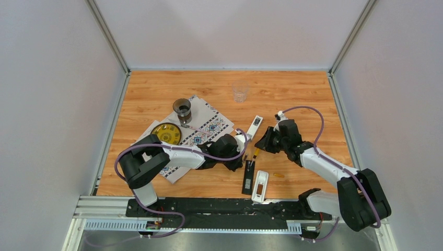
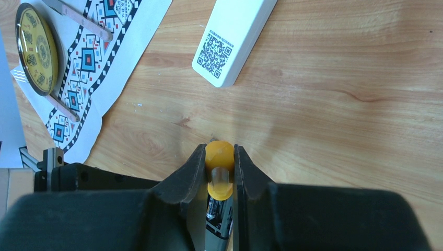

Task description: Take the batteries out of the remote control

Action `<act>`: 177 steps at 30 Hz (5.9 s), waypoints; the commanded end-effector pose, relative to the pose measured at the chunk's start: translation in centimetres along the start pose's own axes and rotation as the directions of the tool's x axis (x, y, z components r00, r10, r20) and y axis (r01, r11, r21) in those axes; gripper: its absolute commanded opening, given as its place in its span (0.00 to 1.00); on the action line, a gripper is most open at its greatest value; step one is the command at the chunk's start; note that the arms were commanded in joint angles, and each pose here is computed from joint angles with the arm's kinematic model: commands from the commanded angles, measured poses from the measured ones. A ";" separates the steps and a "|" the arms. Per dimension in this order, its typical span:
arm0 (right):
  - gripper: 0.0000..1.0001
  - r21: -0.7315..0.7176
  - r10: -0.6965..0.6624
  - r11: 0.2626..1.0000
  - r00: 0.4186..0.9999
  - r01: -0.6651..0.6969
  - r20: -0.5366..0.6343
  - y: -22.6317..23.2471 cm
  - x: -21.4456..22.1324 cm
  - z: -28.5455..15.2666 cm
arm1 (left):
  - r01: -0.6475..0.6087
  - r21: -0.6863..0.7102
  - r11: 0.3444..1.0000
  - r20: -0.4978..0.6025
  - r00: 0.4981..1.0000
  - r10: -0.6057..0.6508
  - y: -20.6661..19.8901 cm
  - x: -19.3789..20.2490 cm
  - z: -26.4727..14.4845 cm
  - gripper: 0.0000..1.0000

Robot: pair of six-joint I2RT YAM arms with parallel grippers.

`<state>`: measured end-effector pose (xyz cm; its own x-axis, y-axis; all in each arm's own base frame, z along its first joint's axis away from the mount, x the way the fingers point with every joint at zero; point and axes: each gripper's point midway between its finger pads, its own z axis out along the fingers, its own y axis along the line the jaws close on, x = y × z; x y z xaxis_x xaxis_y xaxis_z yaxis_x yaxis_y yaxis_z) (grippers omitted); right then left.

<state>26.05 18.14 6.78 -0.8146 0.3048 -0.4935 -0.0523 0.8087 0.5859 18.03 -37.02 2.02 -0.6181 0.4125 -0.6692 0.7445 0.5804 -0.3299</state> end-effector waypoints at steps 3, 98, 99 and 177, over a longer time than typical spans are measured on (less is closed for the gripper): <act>0.00 -0.063 -0.022 0.998 0.998 0.026 0.051 2.1 -1.7 0.2 | 0.012 0.001 1.000 -0.077 0.997 -0.012 -0.8 2.7 -0.2 0.00; 0.00 -0.222 -0.067 0.965 0.950 0.139 0.305 7.2 -6.1 -8.3 | 0.076 -0.181 0.981 0.381 0.925 -0.002 3.7 -2.5 -13.5 0.98; 0.00 -0.217 -0.067 0.966 0.951 0.137 0.303 7.1 -6.0 -8.2 | 0.069 -0.191 0.979 0.371 0.929 0.007 3.8 -2.6 -13.4 0.98; 0.00 -0.125 -0.093 0.976 0.864 0.177 0.496 7.0 -8.4 -16.0 | -0.153 -0.433 0.888 -0.020 0.987 0.161 5.5 -19.1 -6.3 0.00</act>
<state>23.19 12.92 22.74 -0.4492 0.4210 -0.7880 -0.2246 0.8004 0.5558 32.19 -38.92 11.95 -0.5668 0.5484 -0.6148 0.6584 0.7501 0.0620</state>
